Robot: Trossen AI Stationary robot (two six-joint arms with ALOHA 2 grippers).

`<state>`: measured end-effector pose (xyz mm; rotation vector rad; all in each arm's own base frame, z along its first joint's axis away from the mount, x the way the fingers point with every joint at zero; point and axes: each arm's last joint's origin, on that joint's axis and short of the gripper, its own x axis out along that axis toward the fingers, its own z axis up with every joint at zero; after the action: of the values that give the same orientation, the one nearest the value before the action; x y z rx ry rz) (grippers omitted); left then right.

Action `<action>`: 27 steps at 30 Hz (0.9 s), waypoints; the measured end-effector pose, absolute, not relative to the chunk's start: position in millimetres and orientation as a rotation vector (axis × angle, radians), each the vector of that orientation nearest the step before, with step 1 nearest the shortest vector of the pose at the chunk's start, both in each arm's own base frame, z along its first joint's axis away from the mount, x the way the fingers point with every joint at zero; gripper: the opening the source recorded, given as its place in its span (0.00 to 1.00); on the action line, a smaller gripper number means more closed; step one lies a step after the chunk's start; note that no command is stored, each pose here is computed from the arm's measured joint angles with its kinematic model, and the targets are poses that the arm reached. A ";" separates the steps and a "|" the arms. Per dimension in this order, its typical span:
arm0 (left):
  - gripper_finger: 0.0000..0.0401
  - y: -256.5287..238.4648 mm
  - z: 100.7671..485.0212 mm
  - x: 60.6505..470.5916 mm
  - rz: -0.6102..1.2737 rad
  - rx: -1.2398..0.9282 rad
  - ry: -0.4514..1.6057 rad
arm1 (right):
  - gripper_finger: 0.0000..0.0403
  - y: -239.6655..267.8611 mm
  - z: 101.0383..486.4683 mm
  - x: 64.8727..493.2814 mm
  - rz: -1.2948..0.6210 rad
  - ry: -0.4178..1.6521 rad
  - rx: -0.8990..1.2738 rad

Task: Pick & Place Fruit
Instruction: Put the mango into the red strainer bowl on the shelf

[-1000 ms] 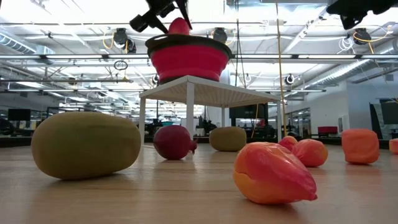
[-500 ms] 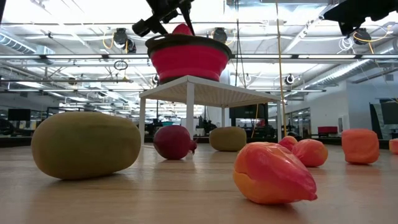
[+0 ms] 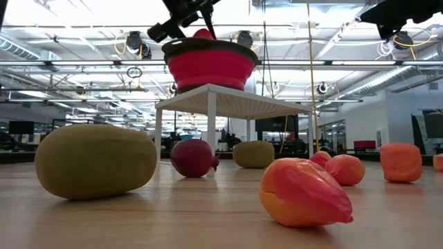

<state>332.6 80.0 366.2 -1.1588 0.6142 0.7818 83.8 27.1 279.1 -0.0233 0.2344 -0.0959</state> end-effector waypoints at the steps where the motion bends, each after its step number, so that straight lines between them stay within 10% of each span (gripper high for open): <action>1: 0.53 80.1 365.5 333.1 0.782 -1.156 0.618 | 0.00 27.1 279.1 83.8 -0.096 0.234 -0.023; 27: 0.78 80.6 362.5 338.5 0.741 -1.083 0.636 | 0.00 27.1 279.0 83.8 -0.096 0.235 -0.027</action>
<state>338.5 80.6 362.5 -1.0833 0.6363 0.7414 83.8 27.1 279.0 -0.0267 0.2349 -0.0955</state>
